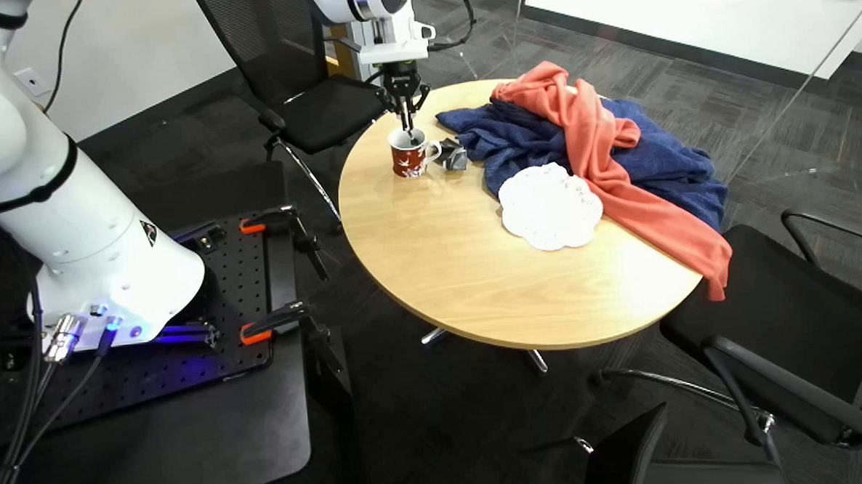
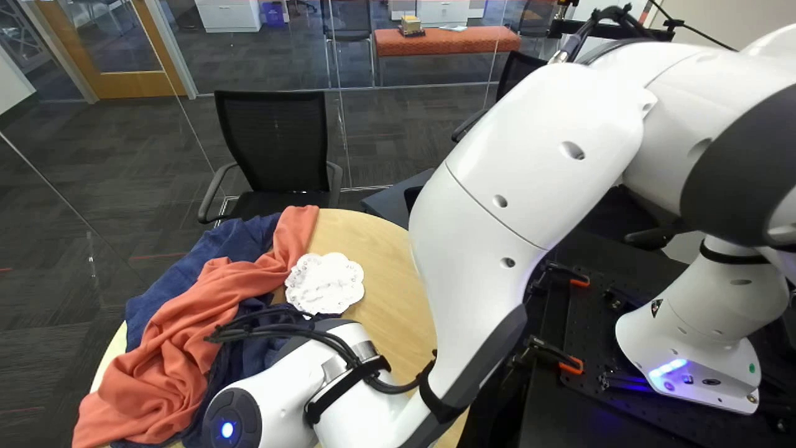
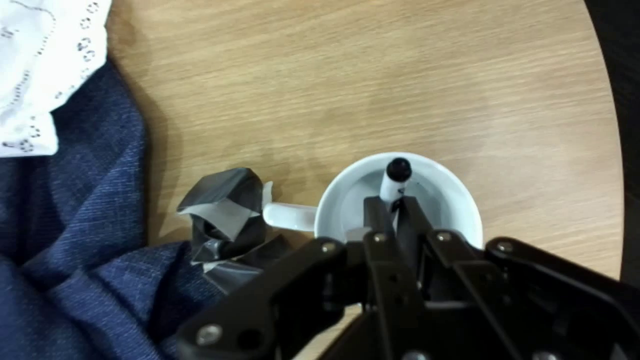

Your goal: Put the black sharpie on the table

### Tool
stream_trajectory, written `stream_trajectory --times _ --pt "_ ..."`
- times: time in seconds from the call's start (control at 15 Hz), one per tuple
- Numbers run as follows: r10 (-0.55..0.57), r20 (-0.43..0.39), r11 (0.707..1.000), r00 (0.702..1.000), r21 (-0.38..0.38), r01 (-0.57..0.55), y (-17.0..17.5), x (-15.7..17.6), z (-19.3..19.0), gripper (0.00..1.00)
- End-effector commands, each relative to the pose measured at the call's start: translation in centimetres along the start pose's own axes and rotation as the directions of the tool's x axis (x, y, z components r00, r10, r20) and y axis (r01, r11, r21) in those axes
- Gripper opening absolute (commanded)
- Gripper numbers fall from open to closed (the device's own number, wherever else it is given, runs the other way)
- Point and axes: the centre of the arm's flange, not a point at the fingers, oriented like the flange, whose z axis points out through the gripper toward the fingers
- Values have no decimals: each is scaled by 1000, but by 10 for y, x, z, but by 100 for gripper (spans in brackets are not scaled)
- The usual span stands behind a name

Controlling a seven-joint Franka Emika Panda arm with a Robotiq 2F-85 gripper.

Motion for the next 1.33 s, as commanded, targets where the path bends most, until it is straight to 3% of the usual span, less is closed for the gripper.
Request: stream_trajectory --times 0.0,0.33,0.67,0.87,1.27 --pt "50 16 995 999 -82 -49 5 -39 -53 3" --pt "224 -43 963 974 -147 -228 28 -82 -86 3" --pt "447 -28 873 894 -205 -443 54 -118 -58 3" --pt "552 -27 817 834 -181 -547 62 -133 -22 3" --pt "687 -99 720 720 -37 -693 72 -155 40 3"
